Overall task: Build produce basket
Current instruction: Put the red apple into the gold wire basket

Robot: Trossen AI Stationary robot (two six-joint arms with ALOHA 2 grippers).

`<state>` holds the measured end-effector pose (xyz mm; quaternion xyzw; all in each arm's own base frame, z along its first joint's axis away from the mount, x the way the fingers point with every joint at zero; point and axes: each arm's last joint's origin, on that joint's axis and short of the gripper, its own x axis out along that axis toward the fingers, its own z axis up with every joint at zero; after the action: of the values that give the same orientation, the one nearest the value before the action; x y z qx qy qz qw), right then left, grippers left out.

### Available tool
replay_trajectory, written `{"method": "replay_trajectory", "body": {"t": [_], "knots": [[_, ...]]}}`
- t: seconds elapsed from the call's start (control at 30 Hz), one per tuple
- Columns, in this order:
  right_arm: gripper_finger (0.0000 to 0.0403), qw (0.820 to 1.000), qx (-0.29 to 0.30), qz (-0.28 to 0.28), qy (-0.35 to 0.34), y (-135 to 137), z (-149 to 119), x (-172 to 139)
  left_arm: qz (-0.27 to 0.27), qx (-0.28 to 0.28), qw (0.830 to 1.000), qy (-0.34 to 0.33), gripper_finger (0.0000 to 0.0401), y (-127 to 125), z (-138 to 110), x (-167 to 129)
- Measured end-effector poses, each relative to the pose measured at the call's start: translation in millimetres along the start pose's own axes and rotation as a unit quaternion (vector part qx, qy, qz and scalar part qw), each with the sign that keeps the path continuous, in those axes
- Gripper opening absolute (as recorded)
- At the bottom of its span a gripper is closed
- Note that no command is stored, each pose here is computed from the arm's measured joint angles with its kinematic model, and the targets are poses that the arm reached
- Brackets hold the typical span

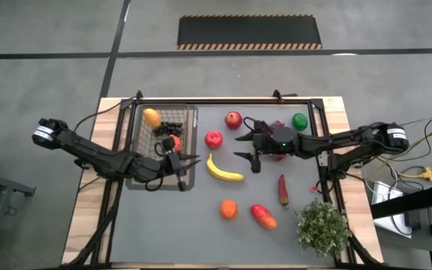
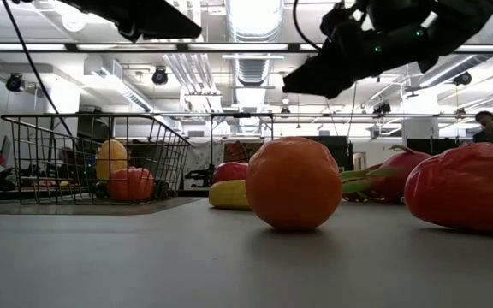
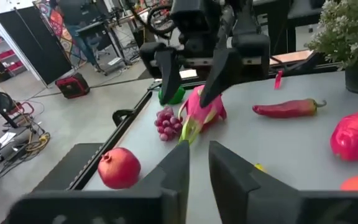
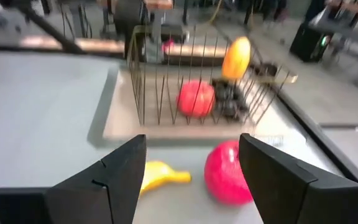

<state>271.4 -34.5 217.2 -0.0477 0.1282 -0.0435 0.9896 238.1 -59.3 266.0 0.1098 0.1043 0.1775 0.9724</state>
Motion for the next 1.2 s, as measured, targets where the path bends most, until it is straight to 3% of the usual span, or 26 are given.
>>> {"method": "replay_trajectory", "body": {"t": [0.33,0.57,0.73,0.9,1.2], "knots": [[0.0231,0.995,0.009,0.011,0.098,1.2,-8.7,-3.8,-0.003,0.011,1.0,0.021,0.0192,-15.5,3.5,24.0],[0.0228,0.993,-0.001,0.018,0.117,1.8,-11.6,-5.8,0.019,-0.004,0.999,0.038,0.0268,-15.6,13.0,42.8],[0.0228,0.992,-0.019,0.022,0.124,2.0,-13.0,-6.2,0.037,0.019,0.995,0.094,0.0276,-5.6,23.7,64.7],[0.0228,0.991,-0.027,0.038,0.128,3.0,-12.8,-10.8,0.011,0.037,0.986,0.163,0.0276,11.3,28.9,87.9],[0.0228,0.996,-0.026,0.029,0.082,3.7,-11.7,-45.7,0.001,0.02,0.969,0.246,0.0276,50.3,5.7,122.3]]}}
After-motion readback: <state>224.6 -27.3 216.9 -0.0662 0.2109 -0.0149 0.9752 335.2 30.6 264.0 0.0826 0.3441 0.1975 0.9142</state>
